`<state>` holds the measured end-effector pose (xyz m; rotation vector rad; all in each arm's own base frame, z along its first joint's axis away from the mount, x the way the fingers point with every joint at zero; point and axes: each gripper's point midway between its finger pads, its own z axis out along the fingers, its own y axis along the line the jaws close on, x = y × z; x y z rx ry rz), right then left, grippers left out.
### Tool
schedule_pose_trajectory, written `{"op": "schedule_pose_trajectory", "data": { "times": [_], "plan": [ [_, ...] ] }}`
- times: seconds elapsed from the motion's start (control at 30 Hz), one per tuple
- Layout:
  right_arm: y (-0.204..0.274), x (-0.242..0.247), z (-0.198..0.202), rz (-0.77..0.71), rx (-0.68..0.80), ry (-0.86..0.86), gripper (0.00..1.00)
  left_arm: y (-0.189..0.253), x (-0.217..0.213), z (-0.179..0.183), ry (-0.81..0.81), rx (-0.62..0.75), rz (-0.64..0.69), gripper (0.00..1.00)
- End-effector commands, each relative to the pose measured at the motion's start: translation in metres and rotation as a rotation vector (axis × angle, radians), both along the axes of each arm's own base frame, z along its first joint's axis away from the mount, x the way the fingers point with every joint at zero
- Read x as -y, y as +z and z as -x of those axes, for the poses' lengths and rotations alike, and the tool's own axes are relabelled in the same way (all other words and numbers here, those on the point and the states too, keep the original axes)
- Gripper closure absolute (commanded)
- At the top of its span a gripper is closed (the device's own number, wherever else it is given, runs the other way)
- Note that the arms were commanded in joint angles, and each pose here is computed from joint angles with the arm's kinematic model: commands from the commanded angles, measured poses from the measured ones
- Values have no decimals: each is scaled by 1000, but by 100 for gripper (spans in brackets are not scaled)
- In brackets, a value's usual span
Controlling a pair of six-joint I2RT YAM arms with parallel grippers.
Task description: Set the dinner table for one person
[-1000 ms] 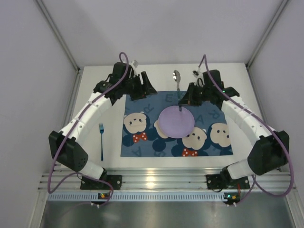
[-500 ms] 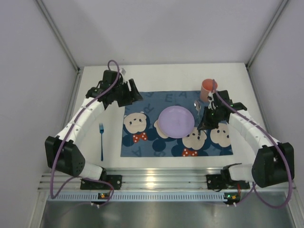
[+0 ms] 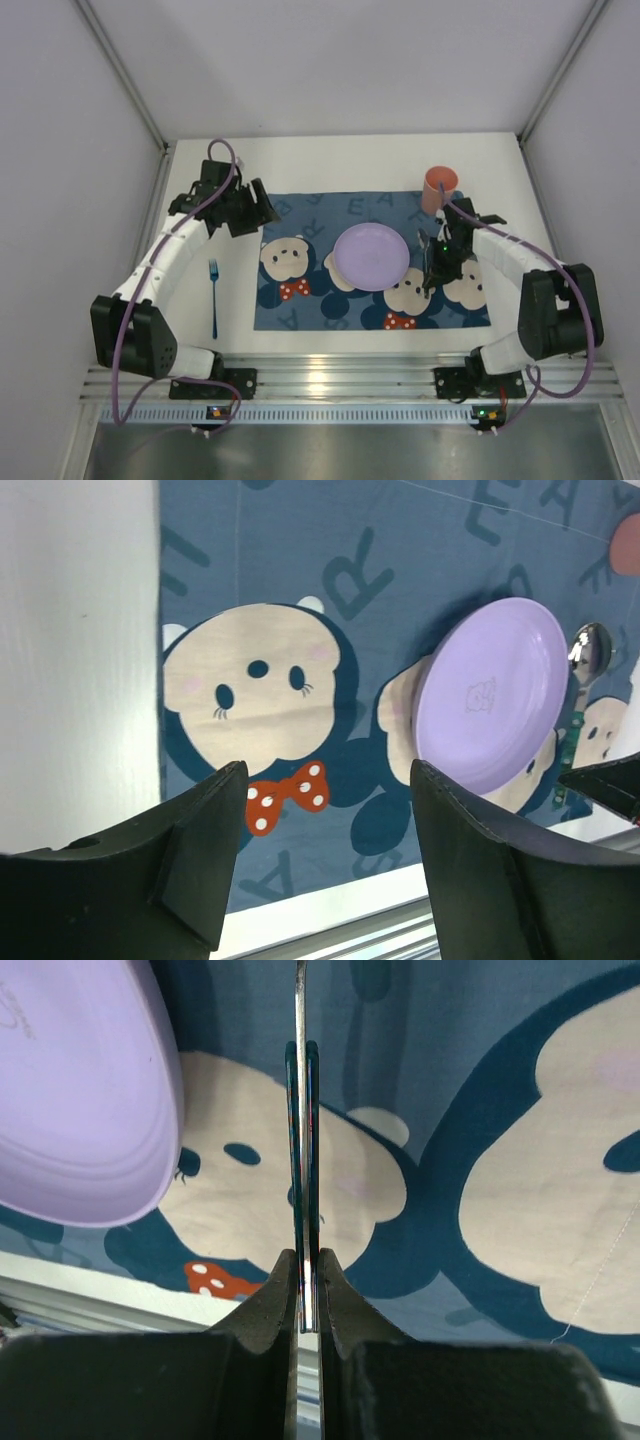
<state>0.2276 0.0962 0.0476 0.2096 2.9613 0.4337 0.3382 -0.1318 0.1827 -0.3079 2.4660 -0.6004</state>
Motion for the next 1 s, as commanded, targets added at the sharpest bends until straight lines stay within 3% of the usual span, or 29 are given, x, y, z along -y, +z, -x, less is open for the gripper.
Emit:
{"op": "schedule_pose_trajectory", "data": {
  "times": [0.0,0.13,0.17,0.23,0.27,0.37,0.43,0.57,0.67,0.83,0.97],
  "plan": [
    [4,13,-22,62,38,-6,100,-7,-20,8,24,-12,-64,29],
    [-2,25,-20,134,7,-10,97,-15,-35,11,55,-31,-92,30],
    [-3,29,-19,153,2,-14,87,-17,-37,12,59,-36,-93,30],
    [-3,37,-18,197,-6,-28,78,-17,-40,12,66,-37,-94,30],
    [-4,38,-18,206,-10,-27,63,-19,-41,13,70,-42,-92,30],
    [-2,46,-16,248,-22,-43,35,-22,-43,13,76,-51,-94,30],
    [0,53,-17,290,-17,-55,23,-24,-45,13,85,-58,-98,30],
    [11,59,-20,319,2,-63,18,-31,-61,16,154,-101,-155,31],
    [25,57,-27,312,34,-62,17,-43,-97,26,275,-179,-286,31],
    [46,49,-36,262,82,-66,16,-70,-140,40,371,-284,-215,31],
    [51,45,-40,243,92,-67,16,-92,-161,52,396,-379,-242,32]
  ]
}}
